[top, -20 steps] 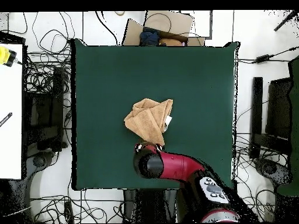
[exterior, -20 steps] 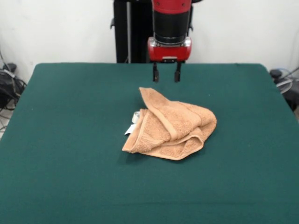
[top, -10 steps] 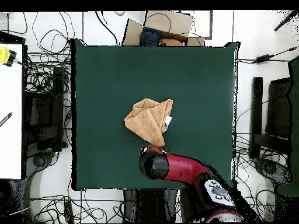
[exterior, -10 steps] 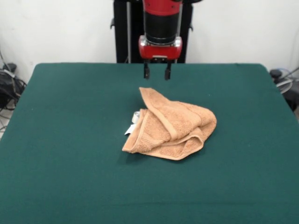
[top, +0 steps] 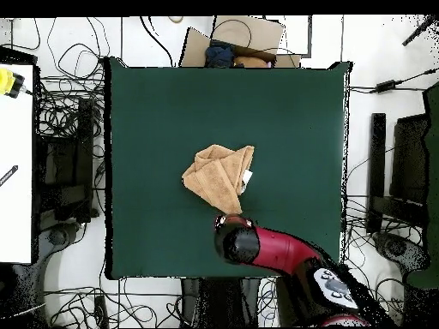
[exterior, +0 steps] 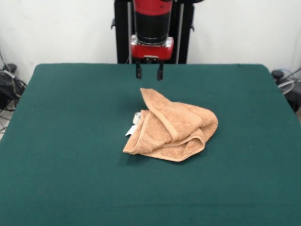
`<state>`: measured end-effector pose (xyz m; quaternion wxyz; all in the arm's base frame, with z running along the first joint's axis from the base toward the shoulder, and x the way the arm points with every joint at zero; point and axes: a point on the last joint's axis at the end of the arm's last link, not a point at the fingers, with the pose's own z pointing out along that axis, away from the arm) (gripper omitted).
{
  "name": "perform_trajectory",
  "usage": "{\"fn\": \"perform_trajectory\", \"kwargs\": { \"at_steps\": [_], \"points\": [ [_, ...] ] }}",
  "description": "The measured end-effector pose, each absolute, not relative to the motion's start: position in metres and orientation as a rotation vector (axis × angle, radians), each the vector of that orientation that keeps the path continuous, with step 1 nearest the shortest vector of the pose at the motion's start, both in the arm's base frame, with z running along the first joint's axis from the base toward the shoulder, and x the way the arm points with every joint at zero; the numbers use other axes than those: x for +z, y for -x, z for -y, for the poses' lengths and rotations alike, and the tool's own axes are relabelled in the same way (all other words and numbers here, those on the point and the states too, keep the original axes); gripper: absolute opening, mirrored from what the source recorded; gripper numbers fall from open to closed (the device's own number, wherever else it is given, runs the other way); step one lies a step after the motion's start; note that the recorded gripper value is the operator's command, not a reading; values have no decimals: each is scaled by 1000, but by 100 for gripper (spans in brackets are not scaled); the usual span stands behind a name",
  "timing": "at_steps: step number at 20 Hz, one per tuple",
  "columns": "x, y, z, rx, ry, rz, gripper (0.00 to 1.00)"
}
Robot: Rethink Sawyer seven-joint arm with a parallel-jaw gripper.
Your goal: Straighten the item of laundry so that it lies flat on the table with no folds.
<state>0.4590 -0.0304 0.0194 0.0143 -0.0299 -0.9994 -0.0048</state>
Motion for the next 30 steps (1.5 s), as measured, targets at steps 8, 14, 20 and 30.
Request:
{"fn": "perform_trajectory", "kwargs": {
  "at_steps": [8, 14, 20, 30],
  "points": [
    [0, -443, 54, -58, 190, 3062, 100],
    [-22, -426, 58, -123, 229, 3010, 100],
    [-40, -416, 53, -247, 234, 2983, 100],
    [-50, -425, 32, -395, 197, 3011, 100]
  ]
}}
